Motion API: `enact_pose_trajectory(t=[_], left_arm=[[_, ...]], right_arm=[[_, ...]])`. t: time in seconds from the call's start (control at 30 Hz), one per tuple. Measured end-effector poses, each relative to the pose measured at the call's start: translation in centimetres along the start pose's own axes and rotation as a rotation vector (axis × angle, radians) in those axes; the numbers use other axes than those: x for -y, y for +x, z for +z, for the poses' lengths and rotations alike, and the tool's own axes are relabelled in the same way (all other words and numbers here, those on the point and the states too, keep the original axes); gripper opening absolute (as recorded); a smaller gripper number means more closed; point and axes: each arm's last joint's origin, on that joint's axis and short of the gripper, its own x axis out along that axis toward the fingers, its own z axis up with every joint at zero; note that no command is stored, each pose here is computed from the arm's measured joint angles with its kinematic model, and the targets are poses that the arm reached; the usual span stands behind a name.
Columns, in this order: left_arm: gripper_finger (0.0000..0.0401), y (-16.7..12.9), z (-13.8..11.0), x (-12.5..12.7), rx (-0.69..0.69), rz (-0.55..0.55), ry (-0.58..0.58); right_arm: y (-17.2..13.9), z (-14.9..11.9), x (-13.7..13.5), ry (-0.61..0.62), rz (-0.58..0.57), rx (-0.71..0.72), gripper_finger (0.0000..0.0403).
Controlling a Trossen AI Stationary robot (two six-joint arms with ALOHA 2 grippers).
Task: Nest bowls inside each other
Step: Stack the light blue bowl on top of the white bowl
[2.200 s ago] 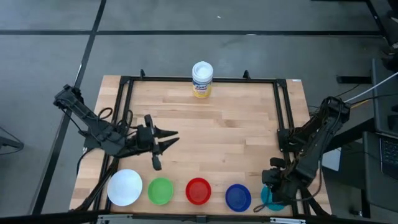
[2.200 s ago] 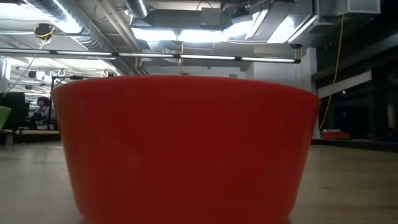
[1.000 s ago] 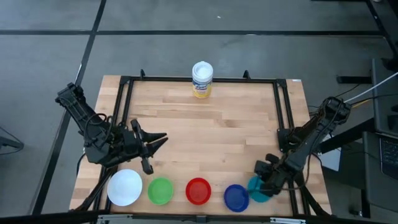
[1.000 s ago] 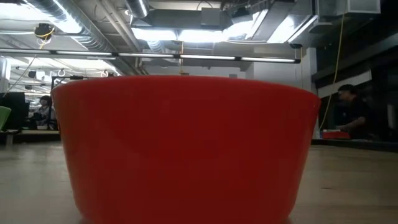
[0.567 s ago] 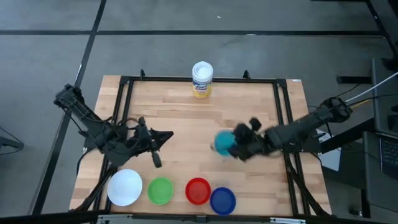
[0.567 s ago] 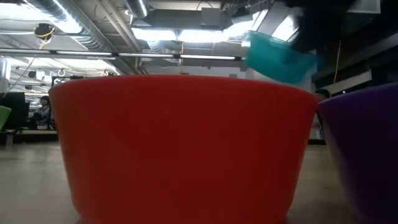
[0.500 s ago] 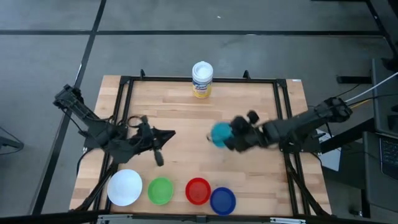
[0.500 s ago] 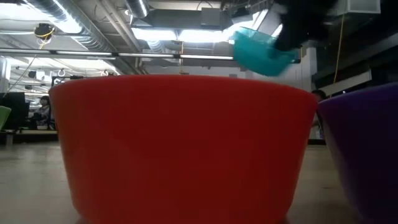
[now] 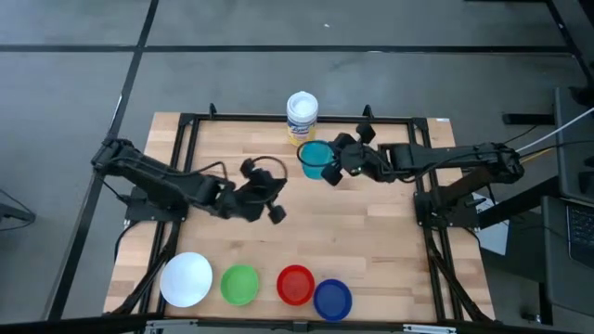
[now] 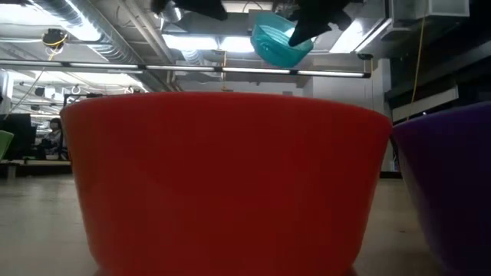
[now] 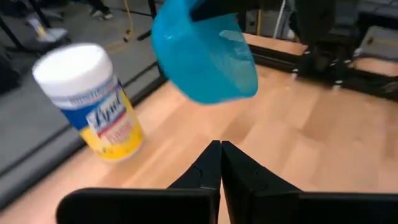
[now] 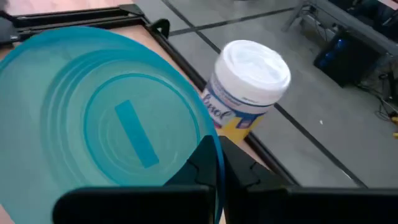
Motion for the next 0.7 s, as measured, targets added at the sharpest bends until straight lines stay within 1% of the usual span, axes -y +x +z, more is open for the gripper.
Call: enact_pose_trajectory(t=[0.13,0.23,0.33,0.5,0.63,0.7], left_arm=[[0.0033,1.8,1.9,-0.4,-0.006,0.008,0.028],[0.0064,2.6,3.4,-1.0,0.009,0.005,0.002],[0.0095,3.1,4.2,-1.8,0.017,0.010,-0.022],[0.0130,3.8,4.2,-2.6,-0.023,0.019,-0.064],[0.0138,4.1,3.7,-3.1,-0.081,0.021,-0.104],[0.0138,4.2,3.7,-3.3,-0.086,0.027,-0.114]], right_arm=[[0.8,0.3,0.3,-0.012,0.001,0.004,0.0002],[1.6,0.2,-0.1,-0.053,0.024,-0.007,0.0002],[2.5,-0.1,-0.7,-0.098,0.032,-0.018,0.0002],[2.9,-0.1,-1.1,-0.103,0.042,-0.015,0.0002],[2.9,0.1,-1.2,-0.129,0.043,0.003,0.0002],[2.8,0.4,-1.1,-0.139,0.044,0.012,0.0002]])
